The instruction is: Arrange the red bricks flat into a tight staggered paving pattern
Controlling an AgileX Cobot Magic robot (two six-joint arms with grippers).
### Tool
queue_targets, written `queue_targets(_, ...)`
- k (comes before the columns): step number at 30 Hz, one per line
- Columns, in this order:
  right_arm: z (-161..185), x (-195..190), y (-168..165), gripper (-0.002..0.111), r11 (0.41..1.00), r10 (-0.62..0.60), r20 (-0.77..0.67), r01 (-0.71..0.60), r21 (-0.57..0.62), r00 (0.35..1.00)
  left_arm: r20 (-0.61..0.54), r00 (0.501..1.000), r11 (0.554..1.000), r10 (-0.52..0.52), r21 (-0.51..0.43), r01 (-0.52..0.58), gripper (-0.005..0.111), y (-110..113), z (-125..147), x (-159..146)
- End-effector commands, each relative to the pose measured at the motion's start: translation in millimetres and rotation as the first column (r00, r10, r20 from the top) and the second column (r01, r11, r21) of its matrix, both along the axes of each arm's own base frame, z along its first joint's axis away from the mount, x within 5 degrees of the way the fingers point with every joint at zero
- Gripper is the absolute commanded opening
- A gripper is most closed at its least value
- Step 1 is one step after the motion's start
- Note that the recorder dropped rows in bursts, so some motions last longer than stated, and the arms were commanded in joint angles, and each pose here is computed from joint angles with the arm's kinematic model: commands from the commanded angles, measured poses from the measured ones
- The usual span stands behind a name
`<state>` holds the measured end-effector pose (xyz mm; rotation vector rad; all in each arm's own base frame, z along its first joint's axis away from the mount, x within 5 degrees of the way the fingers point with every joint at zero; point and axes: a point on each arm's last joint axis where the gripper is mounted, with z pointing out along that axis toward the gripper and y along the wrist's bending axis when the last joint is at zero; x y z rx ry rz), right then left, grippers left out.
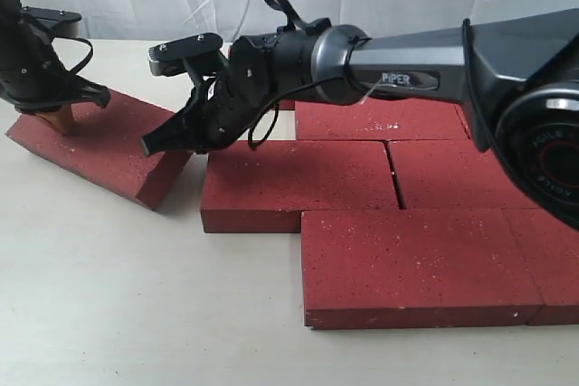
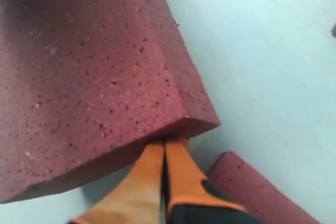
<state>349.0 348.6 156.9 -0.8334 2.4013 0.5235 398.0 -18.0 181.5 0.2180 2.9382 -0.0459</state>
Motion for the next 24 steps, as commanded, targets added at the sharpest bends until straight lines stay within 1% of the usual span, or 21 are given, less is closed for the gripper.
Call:
queue_targets(1,32,-4,0,-0.001,0.999,0.019,0.043,-0.02,0.027,0.999,0.001,1.0,0.999,0.013,-0.042,-0.012,0.0,-8,16,-8)
queue_targets(4,35,-4,-1,-0.001,0.999,0.025,0.054,-0.026,0.02,0.998,0.016,1.0,0.999,0.013,-0.043,-0.012,0.0,-8,22,-9)
queue_targets(7,33,-3,-2,-0.001,0.999,0.038,0.069,-0.038,-0.002,0.997,0.012,1.0,0.999,0.011,-0.039,-0.01,0.0,-8,21,-9)
queue_targets(10,31,-2,-3,-0.001,0.998,0.056,0.084,-0.054,-0.035,0.995,0.028,1.0,0.999,0.012,-0.04,-0.011,0.0,-8,22,-8)
queue_targets(13,30,-2,-3,-0.001,0.997,0.061,0.083,-0.057,-0.043,0.995,0.055,0.998,0.999,0.017,-0.044,-0.015,0.0,-8,19,-7)
queue_targets(16,30,-6,-2,-0.001,1.0,0.025,0.019,-0.024,-0.006,1.0,0.086,0.996,0.999,0.019,-0.04,-0.016,0.0,-7,12,-4)
queue_targets(18,29,-12,1,-0.001,1.0,0.015,-0.058,-0.013,0.024,0.998,0.115,0.993,1.0,0.012,-0.028,-0.009,0.0,-6,9,-1)
queue_targets(21,28,-32,15,-0.001,0.995,0.1,-0.116,-0.096,0.039,0.988,0.181,0.984,1.0,0.005,-0.018,-0.002,0.0,-6,11,5)
queue_targets(24,28,-57,34,-0.001,0.983,0.185,-0.129,-0.181,0.041,0.974,0.23,0.973,1.0,0.009,-0.023,-0.003,0.0,-7,10,10)
